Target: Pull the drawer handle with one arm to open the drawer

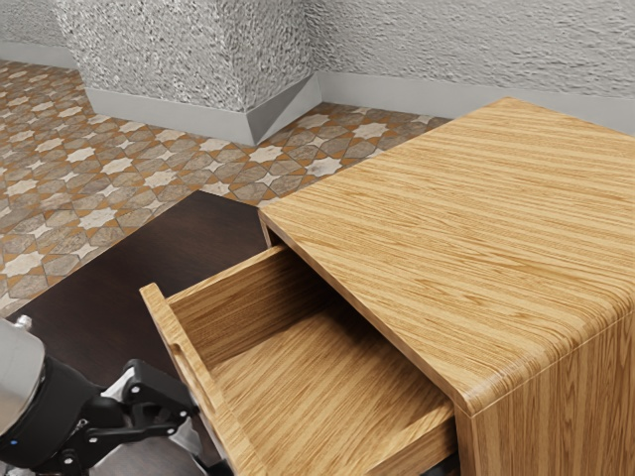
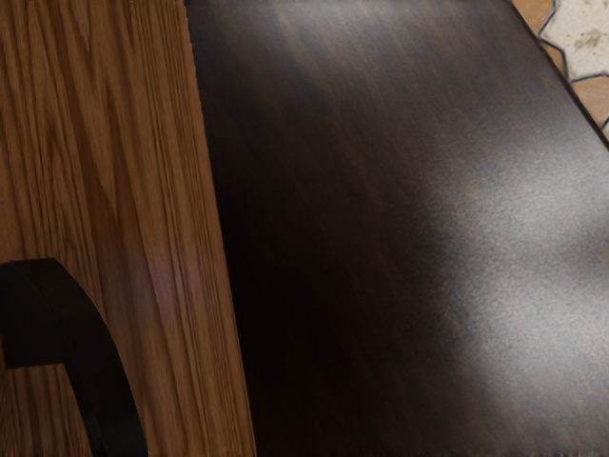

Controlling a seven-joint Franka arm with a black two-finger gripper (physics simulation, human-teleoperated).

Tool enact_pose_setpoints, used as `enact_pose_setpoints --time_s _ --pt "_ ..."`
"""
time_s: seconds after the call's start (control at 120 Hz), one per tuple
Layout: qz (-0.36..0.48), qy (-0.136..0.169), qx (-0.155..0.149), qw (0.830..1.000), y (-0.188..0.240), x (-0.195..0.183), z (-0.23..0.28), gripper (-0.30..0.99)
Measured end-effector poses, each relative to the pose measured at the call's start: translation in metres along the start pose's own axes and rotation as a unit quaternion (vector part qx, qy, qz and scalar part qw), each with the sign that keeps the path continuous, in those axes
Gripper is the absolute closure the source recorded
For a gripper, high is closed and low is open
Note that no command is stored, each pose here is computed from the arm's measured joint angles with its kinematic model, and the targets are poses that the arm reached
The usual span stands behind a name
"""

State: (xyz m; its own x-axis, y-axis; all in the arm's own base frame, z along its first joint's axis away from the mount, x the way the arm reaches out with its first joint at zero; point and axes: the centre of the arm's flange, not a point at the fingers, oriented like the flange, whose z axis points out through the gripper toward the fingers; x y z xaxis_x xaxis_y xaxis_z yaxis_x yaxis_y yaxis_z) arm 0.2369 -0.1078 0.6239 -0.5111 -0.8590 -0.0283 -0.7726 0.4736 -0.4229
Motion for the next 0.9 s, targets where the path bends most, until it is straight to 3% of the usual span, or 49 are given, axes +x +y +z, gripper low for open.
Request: enact_pose_setpoints --time_s 0.367,0.483,0.583,0.65,0.717,0.767,0.9 --pt "0.001 -0.004 0.009 1.000 -0.004 0.003 -0.012 0.02" --pt "-0.009 -0.006 0.007 1.000 -0.007 0.013 -0.037 0.01" --pt "-0.032 -0.010 -0.009 0.999 -0.005 0.033 -0.069 0.00" --pt "-0.076 -0.009 -0.037 0.996 0.002 0.044 -0.080 0.00" --pt "-0.143 -0.011 -0.073 0.987 0.011 0.045 -0.080 0.00" --pt "-0.200 -0.030 -0.095 0.975 0.017 0.039 -0.078 0.00" --pt "-0.355 -0.094 -0.126 0.922 0.029 0.007 -0.073 0.00"
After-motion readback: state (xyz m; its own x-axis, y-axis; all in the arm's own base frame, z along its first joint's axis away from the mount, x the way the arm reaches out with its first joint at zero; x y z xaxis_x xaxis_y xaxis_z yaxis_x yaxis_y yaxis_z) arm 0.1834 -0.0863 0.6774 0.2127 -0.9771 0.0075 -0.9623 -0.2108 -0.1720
